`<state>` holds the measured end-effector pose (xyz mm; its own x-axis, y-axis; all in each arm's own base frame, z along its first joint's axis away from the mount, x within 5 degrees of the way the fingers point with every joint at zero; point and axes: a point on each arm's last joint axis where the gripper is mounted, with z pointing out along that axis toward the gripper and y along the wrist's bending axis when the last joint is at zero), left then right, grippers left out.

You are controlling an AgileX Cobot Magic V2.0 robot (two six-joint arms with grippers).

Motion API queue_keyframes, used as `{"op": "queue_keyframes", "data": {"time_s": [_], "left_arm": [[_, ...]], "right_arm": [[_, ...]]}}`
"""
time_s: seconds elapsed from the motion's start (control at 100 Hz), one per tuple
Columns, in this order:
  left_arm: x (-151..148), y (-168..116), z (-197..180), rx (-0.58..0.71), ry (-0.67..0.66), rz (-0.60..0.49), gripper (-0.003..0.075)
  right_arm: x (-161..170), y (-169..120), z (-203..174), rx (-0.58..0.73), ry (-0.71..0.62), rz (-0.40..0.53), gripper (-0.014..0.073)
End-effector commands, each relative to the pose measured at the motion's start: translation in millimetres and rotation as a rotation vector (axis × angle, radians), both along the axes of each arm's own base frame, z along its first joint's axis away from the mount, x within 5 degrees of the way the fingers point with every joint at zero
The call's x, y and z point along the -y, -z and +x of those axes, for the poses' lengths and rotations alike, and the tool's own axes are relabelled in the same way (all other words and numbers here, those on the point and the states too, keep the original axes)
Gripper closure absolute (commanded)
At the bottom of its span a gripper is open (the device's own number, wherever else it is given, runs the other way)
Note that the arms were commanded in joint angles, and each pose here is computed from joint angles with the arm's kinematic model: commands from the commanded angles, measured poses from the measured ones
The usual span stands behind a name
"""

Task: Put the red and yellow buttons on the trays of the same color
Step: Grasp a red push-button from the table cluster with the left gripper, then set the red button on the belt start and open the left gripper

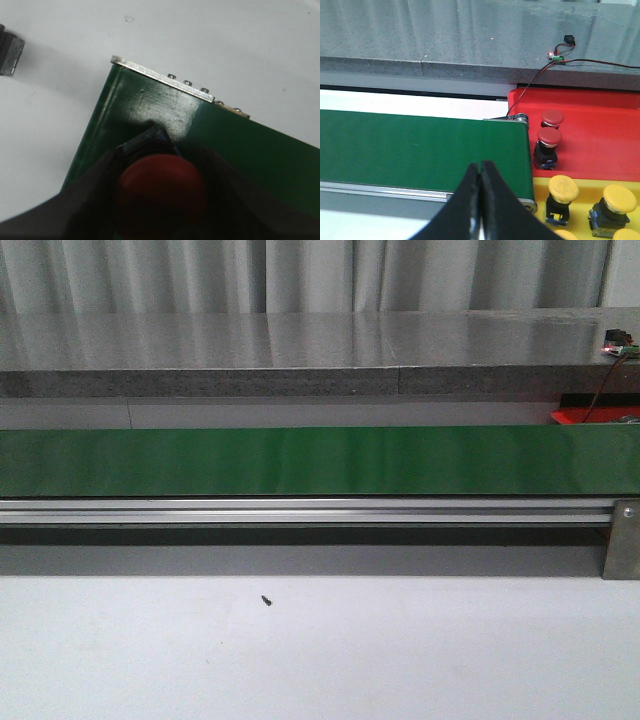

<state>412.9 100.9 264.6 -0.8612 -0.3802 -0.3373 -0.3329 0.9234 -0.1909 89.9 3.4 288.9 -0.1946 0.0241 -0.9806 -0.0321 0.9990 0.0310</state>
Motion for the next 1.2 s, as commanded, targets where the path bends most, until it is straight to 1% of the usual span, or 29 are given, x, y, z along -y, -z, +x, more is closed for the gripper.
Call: {"op": "queue_keyframes", "data": {"time_s": [0.0,0.2,0.27,0.34,0.44,0.49,0.52,0.61,0.7,0.8,0.89,0.99,1.11,1.19], "left_arm": [[5,-33,-6,0.098,0.006,0.020,0.0477],[5,-27,-8,0.074,0.009,0.016,0.0475],[5,-27,-8,0.074,0.018,0.020,0.0451],[6,-27,-8,0.078,0.041,0.020,0.0379],[7,-27,-8,0.082,0.039,0.008,0.0230],[8,-28,-8,0.086,0.038,0.001,0.0180],[8,-30,-8,0.092,0.037,-0.005,0.0165],[10,-37,-8,0.118,0.048,-0.008,0.0164],[11,-57,-11,0.200,0.044,0.010,0.0164],[8,-85,-16,0.341,0.020,0.072,0.0164],[-2,-101,-22,0.419,-0.018,0.141,0.0164],[-22,-103,-28,0.417,-0.096,0.178,0.0164],[-50,-89,-31,0.372,-0.194,0.157,0.0164],[-67,-78,-31,0.344,-0.230,0.155,0.0164]], "right_arm": [[2,-15,1,0.097,0.022,-0.007,0.0662],[2,-15,1,0.097,0.022,-0.007,0.0662],[2,-15,1,0.097,0.022,-0.007,0.0662],[2,-15,1,0.097,0.022,-0.007,0.0662],[2,-15,1,0.097,0.022,-0.007,0.0662],[2,-15,1,0.097,0.022,-0.007,0.0662],[2,-15,1,0.097,0.022,-0.007,0.0662],[2,-15,1,0.097,0.022,-0.007,0.0662],[2,-15,1,0.097,0.022,-0.007,0.0662],[2,-15,1,0.097,0.022,-0.007,0.0662],[2,-15,1,0.097,0.022,-0.007,0.0662],[2,-15,1,0.097,0.022,-0.007,0.0662],[2,-15,1,0.097,0.022,-0.007,0.0662],[2,-15,1,0.097,0.022,-0.007,0.0662]]}}
